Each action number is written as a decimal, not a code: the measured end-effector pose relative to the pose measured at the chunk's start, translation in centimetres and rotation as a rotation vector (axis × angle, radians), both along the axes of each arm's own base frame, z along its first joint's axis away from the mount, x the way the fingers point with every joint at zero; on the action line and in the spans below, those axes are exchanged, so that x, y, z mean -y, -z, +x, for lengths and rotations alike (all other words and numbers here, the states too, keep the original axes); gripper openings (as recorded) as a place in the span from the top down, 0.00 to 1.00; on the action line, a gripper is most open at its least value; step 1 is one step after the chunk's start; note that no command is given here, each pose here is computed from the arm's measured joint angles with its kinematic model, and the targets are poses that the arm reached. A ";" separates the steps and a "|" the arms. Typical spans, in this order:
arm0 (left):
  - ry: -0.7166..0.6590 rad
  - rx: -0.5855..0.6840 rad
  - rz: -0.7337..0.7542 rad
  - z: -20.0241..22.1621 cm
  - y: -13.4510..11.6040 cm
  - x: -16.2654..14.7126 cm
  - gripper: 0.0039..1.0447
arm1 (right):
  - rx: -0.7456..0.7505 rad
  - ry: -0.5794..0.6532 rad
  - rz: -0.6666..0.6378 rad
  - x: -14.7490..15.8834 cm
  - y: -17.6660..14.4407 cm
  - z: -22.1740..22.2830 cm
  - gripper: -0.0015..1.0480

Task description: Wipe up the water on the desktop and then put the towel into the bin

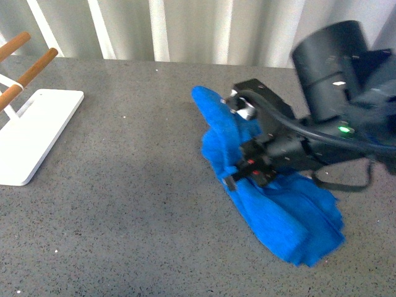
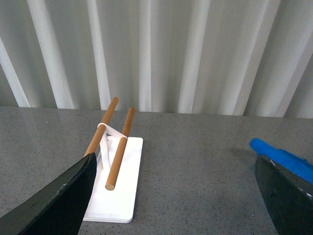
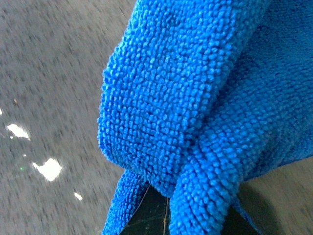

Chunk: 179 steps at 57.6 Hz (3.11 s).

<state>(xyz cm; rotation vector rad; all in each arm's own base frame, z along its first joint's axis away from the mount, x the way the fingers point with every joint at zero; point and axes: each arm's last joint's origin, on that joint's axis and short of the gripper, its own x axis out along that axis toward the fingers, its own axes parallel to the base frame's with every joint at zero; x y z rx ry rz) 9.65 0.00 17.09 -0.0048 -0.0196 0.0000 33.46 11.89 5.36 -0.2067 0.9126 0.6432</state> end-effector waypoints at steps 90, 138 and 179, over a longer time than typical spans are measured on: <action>0.000 0.000 0.000 0.0 0.0 0.0 0.06 | 0.205 0.682 -0.119 31.9 -17.3 3.9 0.95; 0.000 0.000 0.000 0.0 0.0 0.0 0.06 | -0.134 0.814 -0.159 34.8 -7.6 2.7 0.23; 0.000 0.000 0.000 0.0 0.0 0.0 0.06 | 0.568 0.359 -0.068 18.5 -23.6 -2.5 0.07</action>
